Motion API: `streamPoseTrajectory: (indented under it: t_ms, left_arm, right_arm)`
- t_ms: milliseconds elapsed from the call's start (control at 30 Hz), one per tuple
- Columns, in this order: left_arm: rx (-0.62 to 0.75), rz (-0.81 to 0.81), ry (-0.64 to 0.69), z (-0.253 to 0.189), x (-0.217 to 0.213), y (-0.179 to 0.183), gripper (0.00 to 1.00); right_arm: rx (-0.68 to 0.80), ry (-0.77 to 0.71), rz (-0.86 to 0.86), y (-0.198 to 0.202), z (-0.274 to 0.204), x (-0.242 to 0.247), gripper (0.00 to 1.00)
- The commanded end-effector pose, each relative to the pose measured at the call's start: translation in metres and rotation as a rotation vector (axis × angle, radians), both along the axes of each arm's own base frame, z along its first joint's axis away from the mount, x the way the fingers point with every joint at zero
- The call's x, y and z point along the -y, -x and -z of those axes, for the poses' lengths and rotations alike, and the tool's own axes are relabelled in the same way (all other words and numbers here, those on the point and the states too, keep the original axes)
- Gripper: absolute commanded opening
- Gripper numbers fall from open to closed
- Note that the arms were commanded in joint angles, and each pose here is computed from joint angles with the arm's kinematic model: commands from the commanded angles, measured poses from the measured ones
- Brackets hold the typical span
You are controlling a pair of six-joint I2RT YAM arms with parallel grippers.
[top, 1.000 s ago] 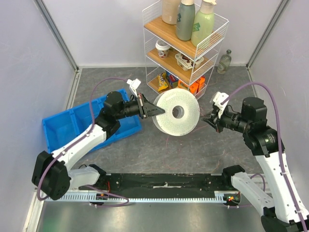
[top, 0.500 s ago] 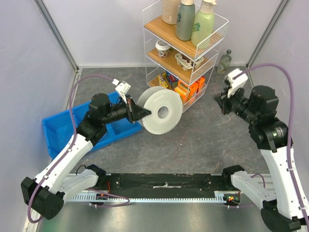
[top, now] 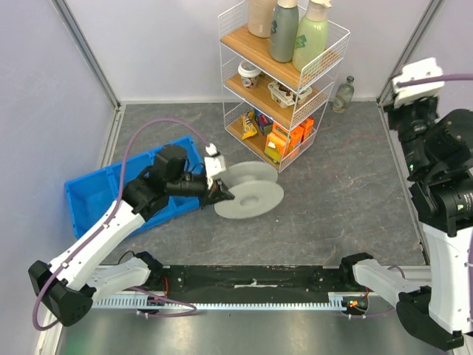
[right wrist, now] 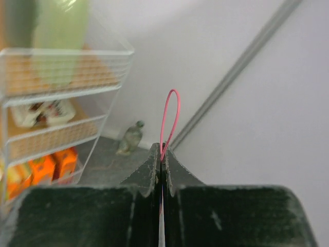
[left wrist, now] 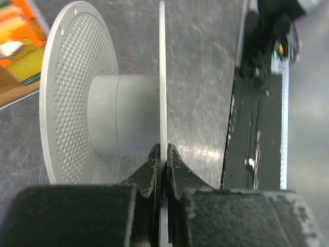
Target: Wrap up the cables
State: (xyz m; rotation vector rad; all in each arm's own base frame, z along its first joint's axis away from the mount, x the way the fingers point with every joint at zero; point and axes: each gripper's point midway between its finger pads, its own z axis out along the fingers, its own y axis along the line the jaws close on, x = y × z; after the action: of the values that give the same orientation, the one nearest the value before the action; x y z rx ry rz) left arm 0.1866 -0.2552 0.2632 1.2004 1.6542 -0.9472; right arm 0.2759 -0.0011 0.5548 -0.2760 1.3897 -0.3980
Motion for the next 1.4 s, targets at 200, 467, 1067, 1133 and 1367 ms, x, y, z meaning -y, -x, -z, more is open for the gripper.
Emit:
streamPoseTrajectory:
  t_ms: [200, 467, 1067, 1133, 1367]
  left_arm:
    - [0.377, 0.356, -0.191, 0.046, -0.006, 0.03, 0.02]
    - [0.431, 0.462, -0.197, 0.061, -0.004, 0.038, 0.02]
    - [0.171, 0.328, -0.155, 0.062, 0.005, 0.038, 0.02]
    - [0.161, 0.329, -0.149, 0.062, 0.006, 0.04, 0.02]
    - [0.121, 0.298, -0.136, 0.063, 0.007, 0.041, 0.03]
  right_arm:
    - [-0.578, 0.221, -0.891, 0.035, 0.212, -0.136, 0.0]
    - [-0.67, 0.315, -1.174, 0.054, 0.268, -0.192, 0.0]
    - [-0.73, 0.558, -1.273, 0.079, 0.342, -0.254, 0.0]
    - [-0.745, 0.564, -1.265, 0.078, 0.349, -0.258, 0.0]
    - [-0.747, 0.629, -1.226, 0.074, 0.363, -0.264, 0.0]
